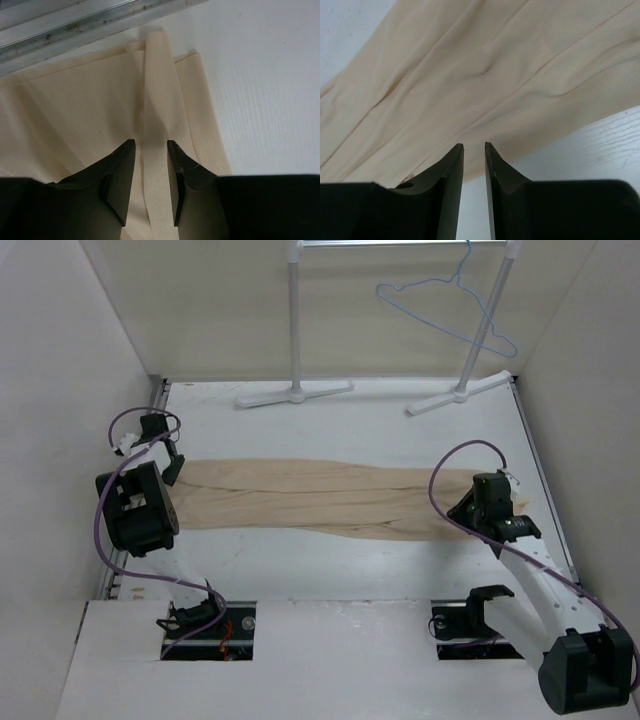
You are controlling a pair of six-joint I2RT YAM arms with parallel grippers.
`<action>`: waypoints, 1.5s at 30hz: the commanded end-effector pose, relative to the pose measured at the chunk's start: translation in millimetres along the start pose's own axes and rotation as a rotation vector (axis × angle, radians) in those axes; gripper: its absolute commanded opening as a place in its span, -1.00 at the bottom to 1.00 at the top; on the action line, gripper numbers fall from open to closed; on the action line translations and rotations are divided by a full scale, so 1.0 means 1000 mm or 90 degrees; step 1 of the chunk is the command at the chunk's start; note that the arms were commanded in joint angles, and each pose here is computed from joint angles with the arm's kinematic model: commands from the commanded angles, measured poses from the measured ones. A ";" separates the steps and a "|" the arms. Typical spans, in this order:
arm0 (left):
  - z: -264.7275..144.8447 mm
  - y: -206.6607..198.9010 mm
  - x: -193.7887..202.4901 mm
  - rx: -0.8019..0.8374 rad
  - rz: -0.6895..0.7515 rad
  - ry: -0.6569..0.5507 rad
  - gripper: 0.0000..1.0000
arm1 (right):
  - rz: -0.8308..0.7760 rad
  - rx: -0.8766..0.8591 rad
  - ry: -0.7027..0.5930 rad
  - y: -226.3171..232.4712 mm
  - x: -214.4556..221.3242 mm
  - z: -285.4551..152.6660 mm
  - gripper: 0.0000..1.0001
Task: Place the trousers on the hanger
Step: Fold the trousers
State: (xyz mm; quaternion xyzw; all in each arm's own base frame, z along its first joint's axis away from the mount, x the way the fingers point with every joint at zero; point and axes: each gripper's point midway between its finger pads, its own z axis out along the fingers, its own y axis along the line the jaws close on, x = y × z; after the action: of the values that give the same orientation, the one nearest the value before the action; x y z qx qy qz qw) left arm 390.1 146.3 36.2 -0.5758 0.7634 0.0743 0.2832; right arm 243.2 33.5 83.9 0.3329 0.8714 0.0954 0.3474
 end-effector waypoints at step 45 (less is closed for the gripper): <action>-0.007 -0.097 -0.065 0.135 -0.106 -0.072 -1.00 | 0.175 0.225 -0.198 -0.069 -0.214 0.071 0.16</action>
State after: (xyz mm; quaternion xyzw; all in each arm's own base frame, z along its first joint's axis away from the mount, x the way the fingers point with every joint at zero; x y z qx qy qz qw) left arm 476.9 159.6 86.7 -0.5889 0.7141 0.0052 0.3784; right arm 358.5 -146.9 111.2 0.5185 0.7641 -0.0469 0.3811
